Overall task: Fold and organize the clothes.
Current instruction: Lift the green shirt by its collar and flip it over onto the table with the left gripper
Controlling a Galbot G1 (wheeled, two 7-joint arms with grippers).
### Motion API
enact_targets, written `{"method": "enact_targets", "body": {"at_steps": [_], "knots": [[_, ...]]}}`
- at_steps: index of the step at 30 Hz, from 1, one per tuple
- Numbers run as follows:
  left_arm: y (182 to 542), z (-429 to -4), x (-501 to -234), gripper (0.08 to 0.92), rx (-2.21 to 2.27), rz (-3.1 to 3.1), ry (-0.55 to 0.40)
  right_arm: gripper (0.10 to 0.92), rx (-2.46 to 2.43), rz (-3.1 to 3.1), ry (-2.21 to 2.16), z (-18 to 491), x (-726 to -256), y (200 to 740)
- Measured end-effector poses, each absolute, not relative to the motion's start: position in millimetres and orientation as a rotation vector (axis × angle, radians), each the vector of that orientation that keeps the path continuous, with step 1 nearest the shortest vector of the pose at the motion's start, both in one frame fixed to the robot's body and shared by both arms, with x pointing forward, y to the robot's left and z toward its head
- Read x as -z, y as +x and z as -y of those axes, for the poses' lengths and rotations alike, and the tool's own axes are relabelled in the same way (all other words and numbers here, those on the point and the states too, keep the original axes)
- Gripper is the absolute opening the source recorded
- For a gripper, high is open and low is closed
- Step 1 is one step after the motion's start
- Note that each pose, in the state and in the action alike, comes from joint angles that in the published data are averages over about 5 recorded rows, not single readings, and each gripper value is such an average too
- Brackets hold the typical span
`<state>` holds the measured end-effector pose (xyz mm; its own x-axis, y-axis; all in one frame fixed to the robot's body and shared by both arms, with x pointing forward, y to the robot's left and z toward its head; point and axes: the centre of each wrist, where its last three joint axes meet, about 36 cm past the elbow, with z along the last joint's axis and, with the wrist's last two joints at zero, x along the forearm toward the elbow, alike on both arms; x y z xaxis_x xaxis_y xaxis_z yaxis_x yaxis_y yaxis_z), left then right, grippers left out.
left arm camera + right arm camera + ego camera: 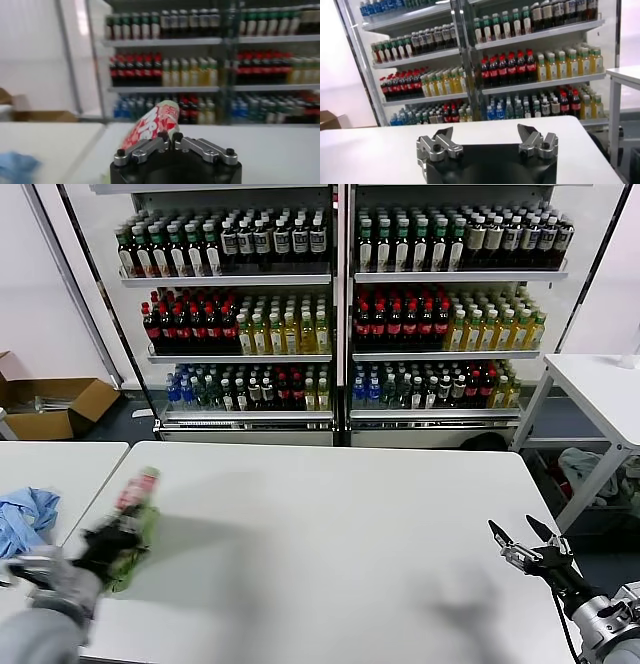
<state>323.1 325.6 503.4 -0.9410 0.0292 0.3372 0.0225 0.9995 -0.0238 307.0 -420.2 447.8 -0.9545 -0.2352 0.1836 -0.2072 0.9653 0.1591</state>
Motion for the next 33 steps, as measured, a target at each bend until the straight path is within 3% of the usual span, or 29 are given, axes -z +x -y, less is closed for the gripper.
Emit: {"method": "enact_targets", "body": {"at_steps": [7, 19, 33], "knots": [[310.7, -245.3, -476.1, 0.109, -0.208, 2.683, -0.228, 0.823, 0.188, 2.905, 0.340, 415.8, -450.3, 305.8], [334.2, -190.8, -473.8, 0.140, -0.542, 2.615, -0.340, 0.823, 0.174, 2.880, 0.400, 396.2, -448.7, 304.9], [333.7, -216.3, -491.9, 0.538, -0.603, 2.578, -0.550, 0.823, 0.156, 2.802, 0.575, 363.4, -447.8, 329.9]]}}
